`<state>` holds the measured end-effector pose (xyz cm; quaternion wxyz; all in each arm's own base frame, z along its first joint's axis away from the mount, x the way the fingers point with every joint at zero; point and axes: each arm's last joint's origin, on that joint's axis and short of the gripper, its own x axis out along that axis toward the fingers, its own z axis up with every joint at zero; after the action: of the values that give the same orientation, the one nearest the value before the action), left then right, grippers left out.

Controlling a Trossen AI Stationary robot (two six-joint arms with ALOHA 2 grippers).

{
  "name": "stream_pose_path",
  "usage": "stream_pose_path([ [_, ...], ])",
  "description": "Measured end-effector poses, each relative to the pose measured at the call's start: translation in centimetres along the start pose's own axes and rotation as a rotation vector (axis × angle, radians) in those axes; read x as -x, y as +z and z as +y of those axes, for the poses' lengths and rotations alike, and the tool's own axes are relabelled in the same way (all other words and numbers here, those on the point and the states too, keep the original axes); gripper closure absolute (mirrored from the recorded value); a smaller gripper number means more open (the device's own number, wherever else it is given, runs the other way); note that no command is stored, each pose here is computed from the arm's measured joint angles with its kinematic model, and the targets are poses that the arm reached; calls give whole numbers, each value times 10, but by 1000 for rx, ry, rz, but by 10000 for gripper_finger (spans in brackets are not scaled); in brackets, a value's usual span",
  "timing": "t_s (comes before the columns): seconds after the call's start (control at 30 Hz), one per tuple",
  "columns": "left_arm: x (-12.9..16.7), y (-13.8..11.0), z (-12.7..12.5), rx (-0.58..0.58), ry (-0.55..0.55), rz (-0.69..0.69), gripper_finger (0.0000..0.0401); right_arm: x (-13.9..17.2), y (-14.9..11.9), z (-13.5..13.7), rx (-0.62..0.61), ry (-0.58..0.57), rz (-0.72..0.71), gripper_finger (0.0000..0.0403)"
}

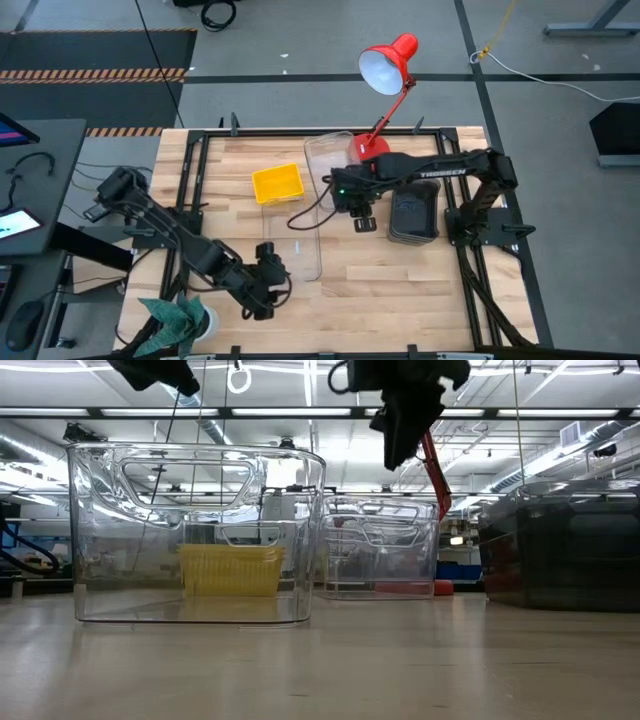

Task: Stack baskets by color
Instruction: Stack the bottom right transparent bin on the top right transparent bin, then stack the bottom transparent bin on the stacked transparent bins

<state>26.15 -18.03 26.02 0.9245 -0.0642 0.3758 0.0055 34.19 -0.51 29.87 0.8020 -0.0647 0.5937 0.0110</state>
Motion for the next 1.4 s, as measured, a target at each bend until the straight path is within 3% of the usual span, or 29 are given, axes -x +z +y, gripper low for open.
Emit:
stream_pose_path([
  [0.27,-10,-5,-2,-3,19,29,167,22,-5,24,-20,8,-54,263],
  [0.37,-14,-7,1,-36,77,32,162,30,-6,34,-8,-19,-73,263],
  [0.67,-54,-23,3,-76,95,173,181,36,-8,62,17,-52,-87,263],
  [0.9,-78,-38,3,-85,81,287,230,31,-10,72,-40,-39,-83,263],
  [1.1,-78,-38,4,-75,86,294,293,10,-20,78,-77,-48,-23,263],
  [1.3,-77,-38,5,-63,94,296,383,-10,-32,91,-68,-88,10,263],
  [1.4,-74,-31,3,-66,86,287,390,-11,-36,98,-65,-105,25,263],
])
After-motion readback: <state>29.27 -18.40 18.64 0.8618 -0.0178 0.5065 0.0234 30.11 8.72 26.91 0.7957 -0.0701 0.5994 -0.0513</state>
